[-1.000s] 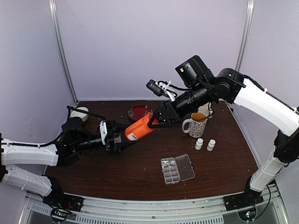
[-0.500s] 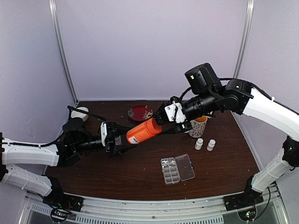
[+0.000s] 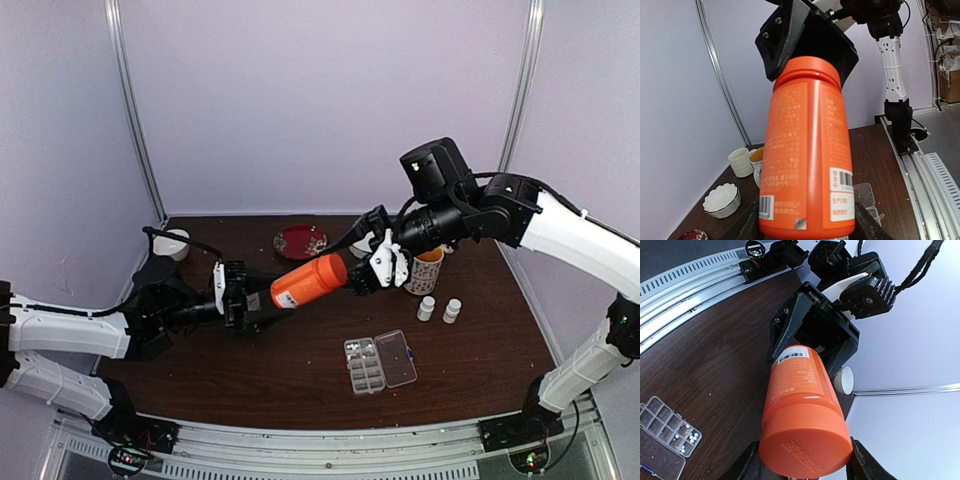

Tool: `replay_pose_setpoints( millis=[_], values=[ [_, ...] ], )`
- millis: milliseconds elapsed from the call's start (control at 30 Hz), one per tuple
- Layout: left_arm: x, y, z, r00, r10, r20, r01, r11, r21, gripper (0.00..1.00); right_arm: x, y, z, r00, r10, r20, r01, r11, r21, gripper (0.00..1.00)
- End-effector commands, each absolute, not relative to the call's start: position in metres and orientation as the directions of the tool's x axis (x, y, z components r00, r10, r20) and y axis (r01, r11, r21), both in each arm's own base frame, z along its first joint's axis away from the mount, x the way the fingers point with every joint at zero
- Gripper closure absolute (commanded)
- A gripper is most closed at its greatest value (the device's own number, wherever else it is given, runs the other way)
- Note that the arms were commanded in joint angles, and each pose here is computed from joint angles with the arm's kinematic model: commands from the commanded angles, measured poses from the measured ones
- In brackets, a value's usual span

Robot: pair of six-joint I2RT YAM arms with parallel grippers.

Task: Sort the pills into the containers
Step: Unscrew the lid of the pill bottle.

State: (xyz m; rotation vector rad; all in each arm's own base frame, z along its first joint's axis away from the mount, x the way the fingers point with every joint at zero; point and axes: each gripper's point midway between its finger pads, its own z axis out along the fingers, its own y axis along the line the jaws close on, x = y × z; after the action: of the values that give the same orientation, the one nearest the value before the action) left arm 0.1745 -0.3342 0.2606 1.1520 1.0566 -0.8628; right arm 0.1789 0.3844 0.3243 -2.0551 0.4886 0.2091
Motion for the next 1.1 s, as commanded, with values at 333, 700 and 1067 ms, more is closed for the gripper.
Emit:
replay_pose_setpoints(
  millis=[333,700,1067],
  values=[
    [0.191,-0.342,0.275,0.270,-0.008,-0.963,0.933,0.248,0.260,1.00,0.161,0.389,0.361,0.885,-0.169,-0.433,-0.462,-0.421,-0.781,0.81],
    [0.201,-0.352,0.265,0.247,0.107,-0.963,0.937,0.227,0.265,1.00,0.166,0.389,0.353,0.873,-0.214,-0.437,-0.485,-0.467,-0.739,0.82],
    [0.205,-0.356,0.262,0.238,0.123,-0.964,0.940,0.221,0.260,1.00,0.167,0.386,0.340,0.863,-0.255,-0.437,-0.502,-0.536,-0.679,0.81]
  ],
)
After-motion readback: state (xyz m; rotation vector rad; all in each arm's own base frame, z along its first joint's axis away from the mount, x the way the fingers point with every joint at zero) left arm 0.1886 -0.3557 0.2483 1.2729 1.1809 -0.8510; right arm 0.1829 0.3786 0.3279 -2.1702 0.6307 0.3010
